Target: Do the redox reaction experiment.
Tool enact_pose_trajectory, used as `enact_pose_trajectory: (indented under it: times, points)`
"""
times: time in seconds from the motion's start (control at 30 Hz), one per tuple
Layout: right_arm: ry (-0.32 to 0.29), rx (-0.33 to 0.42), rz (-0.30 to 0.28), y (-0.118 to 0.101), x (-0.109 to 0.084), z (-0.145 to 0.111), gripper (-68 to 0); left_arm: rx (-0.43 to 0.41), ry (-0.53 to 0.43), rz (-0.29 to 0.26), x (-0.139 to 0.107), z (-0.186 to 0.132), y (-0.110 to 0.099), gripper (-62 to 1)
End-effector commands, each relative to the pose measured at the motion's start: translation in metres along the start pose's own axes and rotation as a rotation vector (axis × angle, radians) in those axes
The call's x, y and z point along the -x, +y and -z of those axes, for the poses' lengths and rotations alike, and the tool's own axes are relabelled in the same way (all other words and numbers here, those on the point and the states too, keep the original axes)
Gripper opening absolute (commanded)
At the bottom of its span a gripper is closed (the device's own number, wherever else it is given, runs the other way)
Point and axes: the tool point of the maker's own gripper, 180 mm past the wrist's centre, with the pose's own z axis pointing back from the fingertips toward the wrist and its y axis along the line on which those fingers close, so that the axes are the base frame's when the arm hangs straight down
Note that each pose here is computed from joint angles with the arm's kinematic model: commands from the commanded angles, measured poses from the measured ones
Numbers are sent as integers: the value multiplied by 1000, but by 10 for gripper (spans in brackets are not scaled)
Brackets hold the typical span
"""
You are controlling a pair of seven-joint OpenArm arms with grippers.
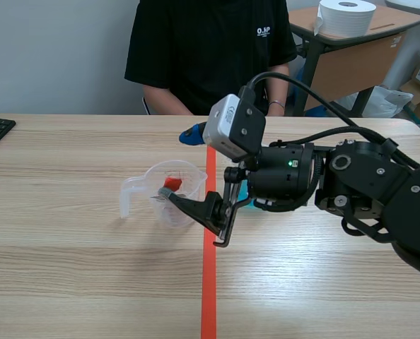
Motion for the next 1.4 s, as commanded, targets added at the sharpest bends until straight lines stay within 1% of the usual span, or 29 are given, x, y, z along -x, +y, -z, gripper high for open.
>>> enact_pose_trajectory:
  times: [0.0, 0.1, 0.27, 0.4, 0.57, 0.67, 0.83, 0.93, 1.07, 1.23, 1.33, 1.37]
  points:
    - [-35, 17, -20, -10, -11, -1, -251, 0, -14, 4, -3, -3, 2, 14]
    - [-35, 18, -20, -10, -11, -1, -352, 1, -12, 4, -3, -3, 2, 14]
    - [-37, 18, -20, -11, -12, -1, -465, 1, -13, 4, -3, -3, 2, 14]
    - [-38, 20, -22, -11, -12, -1, -583, 1, -14, 4, -3, -3, 2, 14]
    - [-66, 26, -22, -13, -17, -2, -658, 1, -12, 4, -3, -3, 2, 14]
    - [-86, 31, -22, -15, -21, -2, -662, 1, -9, 4, -2, -3, 2, 14]
    - [-102, 63, -28, -26, -27, -6, -662, 12, -18, 0, -5, -3, 0, 14]
    - [-125, 48, -7, -30, -35, -9, -662, 17, -14, 4, -4, -3, -1, 14]
    - [-135, 30, -5, -34, -46, -12, -660, 29, 1, 43, -1, -4, -2, 14]
    - [-172, 49, 15, -48, -64, -19, -660, 54, 17, 103, 2, -4, -6, 14]
    - [-184, 50, 15, -54, -75, -23, -660, 59, 24, 118, 4, -4, -6, 14]
    - [-188, 62, 9, -59, -79, -25, -660, 60, 27, 123, 4, -4, -7, 14]
